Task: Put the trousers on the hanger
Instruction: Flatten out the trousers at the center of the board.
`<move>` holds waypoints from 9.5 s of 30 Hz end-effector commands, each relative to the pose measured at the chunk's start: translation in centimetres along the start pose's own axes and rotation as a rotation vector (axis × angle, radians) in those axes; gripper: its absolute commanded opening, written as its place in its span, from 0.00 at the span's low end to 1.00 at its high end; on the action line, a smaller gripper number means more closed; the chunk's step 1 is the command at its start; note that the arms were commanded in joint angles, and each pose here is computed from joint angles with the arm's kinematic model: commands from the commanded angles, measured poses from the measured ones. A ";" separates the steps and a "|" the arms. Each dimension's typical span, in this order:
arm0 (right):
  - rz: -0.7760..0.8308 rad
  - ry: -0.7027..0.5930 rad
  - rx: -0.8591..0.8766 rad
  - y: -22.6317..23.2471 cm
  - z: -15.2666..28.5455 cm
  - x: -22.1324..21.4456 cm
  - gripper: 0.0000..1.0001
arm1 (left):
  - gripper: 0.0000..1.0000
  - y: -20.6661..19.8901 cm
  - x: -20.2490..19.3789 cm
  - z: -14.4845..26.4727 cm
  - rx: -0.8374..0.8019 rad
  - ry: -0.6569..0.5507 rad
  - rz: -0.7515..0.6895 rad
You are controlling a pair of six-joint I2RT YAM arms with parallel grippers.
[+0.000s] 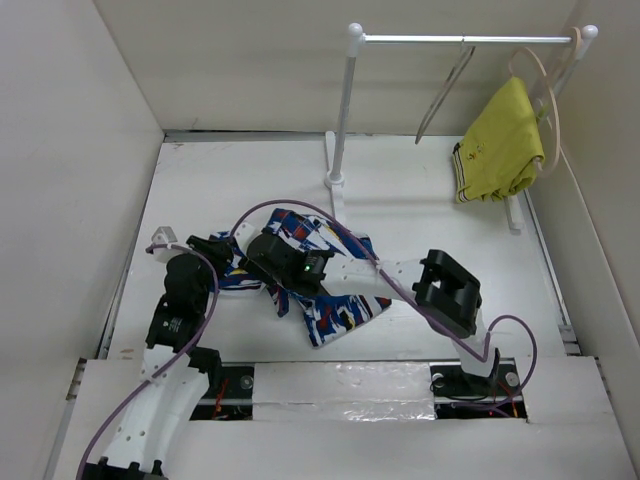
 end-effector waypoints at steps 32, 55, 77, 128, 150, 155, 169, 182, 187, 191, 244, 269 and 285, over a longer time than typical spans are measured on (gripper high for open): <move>-0.235 -0.195 -0.214 -8.9 8.5 2.9 0.00 | 0.54 -0.6 -4.7 -2.3 -0.164 0.201 -0.065; -1.153 -0.326 -0.843 -24.6 31.1 -20.9 0.00 | 0.56 -2.4 -6.7 -2.9 -0.297 0.327 -0.128; -0.828 -0.350 -0.520 -24.7 34.6 -11.5 0.26 | 0.61 3.2 -4.8 -1.4 0.135 0.150 -0.080; -0.827 0.291 -0.298 -13.8 18.7 -22.1 0.60 | 0.00 -5.3 4.6 -2.5 0.032 -0.191 0.147; -0.697 -0.095 -0.843 -32.5 18.2 -12.8 0.00 | 0.00 -10.0 12.8 -5.3 0.101 -0.513 0.207; -0.688 -0.201 -0.922 -39.3 14.6 -11.9 0.00 | 0.00 -9.9 12.9 -8.2 0.201 -0.551 0.143; -0.745 -0.210 -0.765 -38.6 11.0 -9.9 0.52 | 0.20 -7.9 10.6 -13.8 0.319 -0.452 0.007; -0.643 -0.332 -0.193 -19.3 14.1 -8.4 0.00 | 0.20 -0.3 1.8 -12.1 0.439 -0.206 -0.045; -0.615 -0.334 -0.161 -18.4 14.1 -8.7 0.00 | 0.32 4.1 0.8 -14.5 0.623 -0.128 -0.094; -0.609 -0.345 -0.120 -17.8 14.2 -9.1 0.05 | 0.34 3.8 0.7 -17.9 0.644 -0.016 -0.169; -0.612 -0.427 -0.098 -17.6 16.8 -8.2 0.17 | 0.07 1.6 17.6 -24.1 0.946 -0.177 -0.499; -0.546 -0.378 -0.023 -15.4 15.2 -7.8 0.00 | 0.19 0.1 -8.2 -7.1 0.325 0.319 -0.296; -0.527 -0.323 -0.032 -15.0 13.3 -8.4 0.01 | 0.47 3.8 -12.8 -5.4 0.282 0.449 -0.304</move>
Point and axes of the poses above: each gripper's point midway between its finger pads, its own z axis back along the fingers, its own y axis along the line the jaws close on, x = y × z, the point moved 4 cm from there along z, back along the fingers, and after that the axes turned 4 degrees about -z, right-handed, at the moved point
